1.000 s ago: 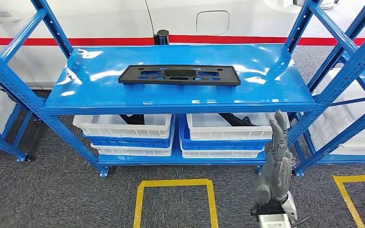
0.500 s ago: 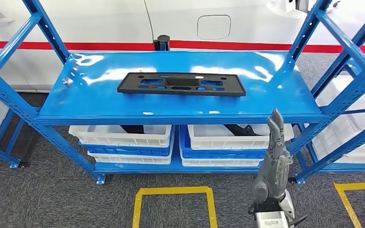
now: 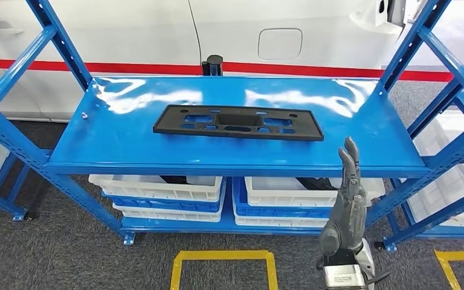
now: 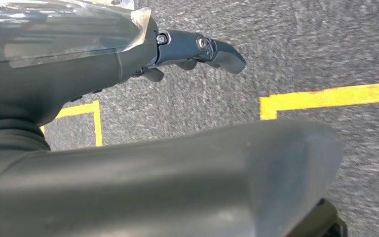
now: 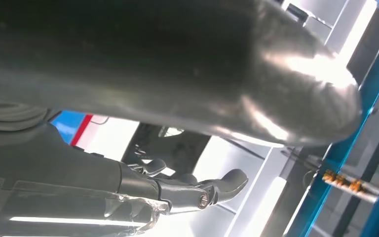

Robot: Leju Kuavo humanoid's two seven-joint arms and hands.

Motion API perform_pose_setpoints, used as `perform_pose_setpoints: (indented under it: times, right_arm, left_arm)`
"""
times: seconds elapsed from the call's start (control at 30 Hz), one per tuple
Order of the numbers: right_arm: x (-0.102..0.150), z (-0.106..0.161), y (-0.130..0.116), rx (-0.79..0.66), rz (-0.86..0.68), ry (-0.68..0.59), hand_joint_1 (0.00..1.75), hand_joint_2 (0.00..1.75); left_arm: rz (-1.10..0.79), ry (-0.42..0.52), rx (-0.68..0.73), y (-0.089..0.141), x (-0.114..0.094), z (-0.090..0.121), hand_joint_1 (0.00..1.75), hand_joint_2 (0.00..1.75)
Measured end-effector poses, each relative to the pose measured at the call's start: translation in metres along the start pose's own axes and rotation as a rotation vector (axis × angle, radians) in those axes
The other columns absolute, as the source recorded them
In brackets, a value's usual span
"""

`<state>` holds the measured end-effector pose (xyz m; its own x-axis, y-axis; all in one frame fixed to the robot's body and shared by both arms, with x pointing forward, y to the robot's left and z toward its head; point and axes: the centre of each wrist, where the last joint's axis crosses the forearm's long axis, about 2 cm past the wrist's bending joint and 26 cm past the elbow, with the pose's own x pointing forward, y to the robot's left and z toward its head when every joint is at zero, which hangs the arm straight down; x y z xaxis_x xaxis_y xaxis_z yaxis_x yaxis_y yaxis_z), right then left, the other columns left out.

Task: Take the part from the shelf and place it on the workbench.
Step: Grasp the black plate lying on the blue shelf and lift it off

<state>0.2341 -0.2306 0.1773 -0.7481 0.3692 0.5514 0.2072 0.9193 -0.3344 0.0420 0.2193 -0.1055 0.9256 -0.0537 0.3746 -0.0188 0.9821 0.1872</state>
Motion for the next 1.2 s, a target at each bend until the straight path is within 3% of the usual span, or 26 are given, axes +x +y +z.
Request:
perform_pose_setpoints:
  times: [0.2, 0.33, 0.6, 0.83, 1.2]
  right_arm:
    - [-0.001, 0.001, -0.001, -0.008, 0.05, -0.006, 0.0, 0.0]
    - [-0.002, 0.002, -0.002, -0.018, 0.101, -0.003, 0.0, 1.75]
    - [-0.003, 0.007, -0.01, -0.068, 0.362, -0.004, 0.0, 1.75]
    - [-0.008, 0.015, -0.016, -0.071, 0.477, 0.038, 0.0, 1.75]
    - [-0.04, 0.028, -0.045, -0.041, 0.911, 0.238, 0.0, 1.75]
  left_arm:
    - [0.01, 0.004, 0.011, 0.0, 0.0, 0.0, 0.0, 0.0]
    - [0.015, 0.005, 0.013, 0.0, -0.001, 0.001, 0.0, 0.0]
    - [0.004, 0.022, 0.016, -0.002, 0.0, 0.001, 0.0, 0.0]
    - [0.003, 0.028, 0.016, -0.004, 0.0, 0.001, 0.0, 0.0]
    - [0.005, 0.018, 0.01, -0.006, 0.001, 0.002, 0.0, 0.0]
